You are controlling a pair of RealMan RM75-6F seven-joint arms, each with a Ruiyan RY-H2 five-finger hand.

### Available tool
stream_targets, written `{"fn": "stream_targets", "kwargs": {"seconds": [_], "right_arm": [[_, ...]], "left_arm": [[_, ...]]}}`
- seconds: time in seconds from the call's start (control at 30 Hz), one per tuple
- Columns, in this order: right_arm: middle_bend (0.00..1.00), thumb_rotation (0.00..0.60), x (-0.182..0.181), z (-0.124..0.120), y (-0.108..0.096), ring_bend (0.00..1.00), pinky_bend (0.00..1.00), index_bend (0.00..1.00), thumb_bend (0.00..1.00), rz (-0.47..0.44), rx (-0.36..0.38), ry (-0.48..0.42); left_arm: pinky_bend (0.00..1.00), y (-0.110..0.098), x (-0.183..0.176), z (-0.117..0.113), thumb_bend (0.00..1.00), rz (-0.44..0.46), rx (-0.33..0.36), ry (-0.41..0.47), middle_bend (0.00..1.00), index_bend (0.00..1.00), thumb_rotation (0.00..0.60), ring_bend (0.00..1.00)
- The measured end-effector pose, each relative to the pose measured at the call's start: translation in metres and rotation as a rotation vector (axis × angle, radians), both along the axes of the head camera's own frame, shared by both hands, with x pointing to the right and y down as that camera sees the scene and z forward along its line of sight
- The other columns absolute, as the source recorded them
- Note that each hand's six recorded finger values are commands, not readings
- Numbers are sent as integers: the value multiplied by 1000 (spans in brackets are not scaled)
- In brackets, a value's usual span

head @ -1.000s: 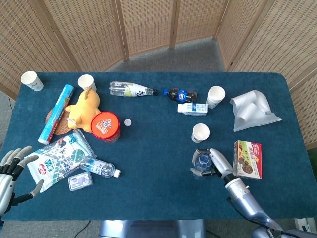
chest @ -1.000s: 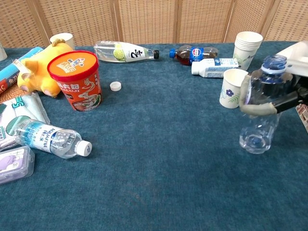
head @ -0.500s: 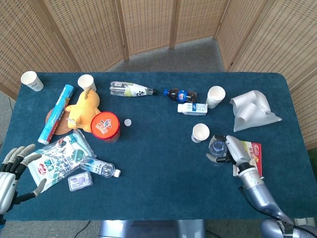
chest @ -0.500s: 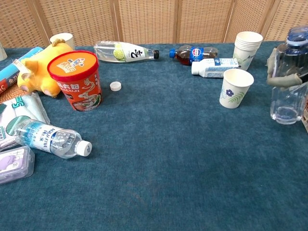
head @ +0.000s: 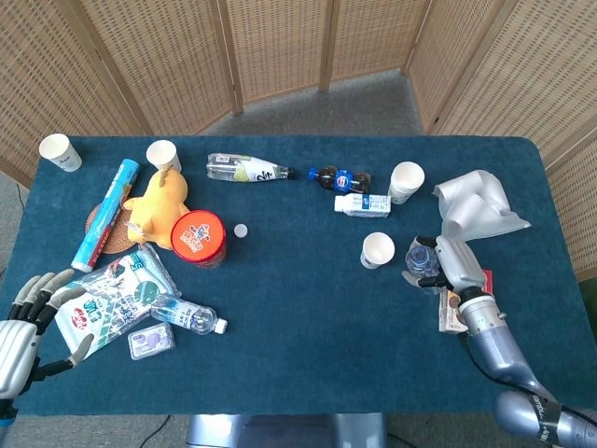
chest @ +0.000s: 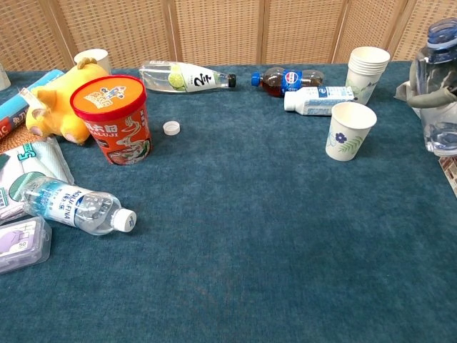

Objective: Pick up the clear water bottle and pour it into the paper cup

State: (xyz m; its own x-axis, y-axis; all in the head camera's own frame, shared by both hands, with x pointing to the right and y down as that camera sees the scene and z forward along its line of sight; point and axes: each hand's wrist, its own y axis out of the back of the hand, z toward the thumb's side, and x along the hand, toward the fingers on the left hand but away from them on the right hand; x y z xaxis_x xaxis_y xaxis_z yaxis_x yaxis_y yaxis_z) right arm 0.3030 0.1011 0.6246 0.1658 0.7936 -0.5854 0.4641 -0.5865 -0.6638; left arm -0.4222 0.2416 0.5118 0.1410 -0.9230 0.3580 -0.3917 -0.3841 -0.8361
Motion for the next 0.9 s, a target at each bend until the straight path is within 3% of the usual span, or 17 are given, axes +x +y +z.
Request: {"fn": "stream_targets", "kwargs": {"seconds": [0.9], "right_arm": [[712,600,-41,21,-33,583,617,693,322,-185,51,326]], "left_arm": [[0,5,-11,8,385,-26,-17,3,118,209,446,0]]}}
